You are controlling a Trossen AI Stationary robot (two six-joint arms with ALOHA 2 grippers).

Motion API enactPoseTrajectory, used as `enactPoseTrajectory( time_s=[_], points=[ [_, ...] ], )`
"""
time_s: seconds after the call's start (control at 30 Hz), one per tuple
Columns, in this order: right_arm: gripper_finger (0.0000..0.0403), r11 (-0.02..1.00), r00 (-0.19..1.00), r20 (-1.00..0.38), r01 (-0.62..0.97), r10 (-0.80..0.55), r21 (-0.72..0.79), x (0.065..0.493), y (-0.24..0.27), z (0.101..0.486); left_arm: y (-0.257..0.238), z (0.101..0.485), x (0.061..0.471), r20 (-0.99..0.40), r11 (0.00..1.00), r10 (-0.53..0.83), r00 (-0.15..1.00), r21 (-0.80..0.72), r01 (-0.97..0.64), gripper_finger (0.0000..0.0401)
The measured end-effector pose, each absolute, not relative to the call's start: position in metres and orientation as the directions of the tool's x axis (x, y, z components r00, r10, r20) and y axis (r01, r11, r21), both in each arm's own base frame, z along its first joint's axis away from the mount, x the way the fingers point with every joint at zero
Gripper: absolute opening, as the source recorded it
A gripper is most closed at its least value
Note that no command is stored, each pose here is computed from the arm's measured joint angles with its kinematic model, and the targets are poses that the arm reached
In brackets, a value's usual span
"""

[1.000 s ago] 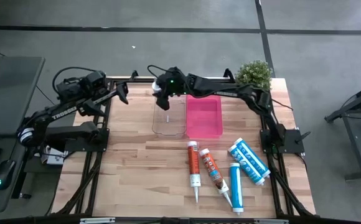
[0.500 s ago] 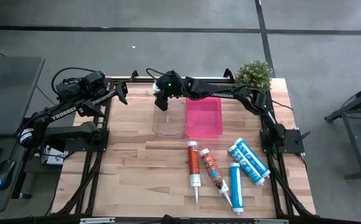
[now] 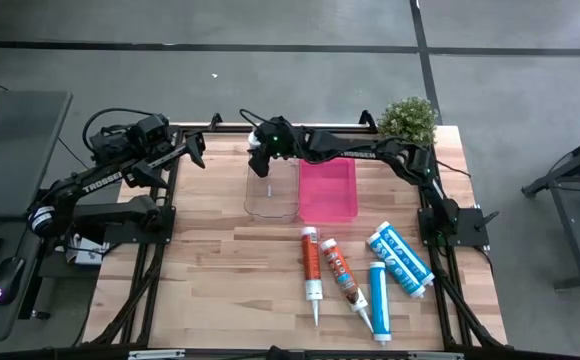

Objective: Pick & place silicon tubes, Sealant and Lysol wipes
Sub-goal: Put the left orange sealant into the transparent bin

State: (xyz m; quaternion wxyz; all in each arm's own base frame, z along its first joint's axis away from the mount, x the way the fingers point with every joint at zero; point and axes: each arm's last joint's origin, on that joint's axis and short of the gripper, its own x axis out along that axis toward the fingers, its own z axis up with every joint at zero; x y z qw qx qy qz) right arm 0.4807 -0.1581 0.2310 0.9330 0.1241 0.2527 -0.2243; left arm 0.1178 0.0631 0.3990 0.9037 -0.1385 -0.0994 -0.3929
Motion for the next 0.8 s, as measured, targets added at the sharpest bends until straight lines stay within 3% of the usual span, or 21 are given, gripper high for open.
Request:
enactPoseTrajectory(
  time_s=[0.17, 0.37, 0.47, 0.8],
  points=[
    [0.0207, 0.867, 0.772, -0.524, 0.484, -0.359, 0.119, 0.481, -0.158, 0.23, 0.063, 0.399, 0.118, 0.288, 0.653, -0.683, 0.671, -0.172, 0.738, 0.0392],
    [0.0332, 0.848, 0.732, -0.576, 0.516, -0.363, 0.122, 0.479, -0.158, 0.216, 0.063, 0.399, 0.118, 0.288, 0.653, -0.683, 0.671, -0.172, 0.738, 0.0392],
    [0.0362, 0.845, 0.729, -0.575, 0.522, -0.371, 0.118, 0.478, -0.158, 0.22, 0.063, 0.399, 0.118, 0.288, 0.653, -0.683, 0.671, -0.172, 0.738, 0.0392],
    [0.0356, 0.861, 0.731, -0.579, 0.5, -0.361, 0.094, 0.479, -0.148, 0.225, 0.063, 0.399, 0.118, 0.288, 0.653, -0.683, 0.671, -0.172, 0.738, 0.0392]
  ],
)
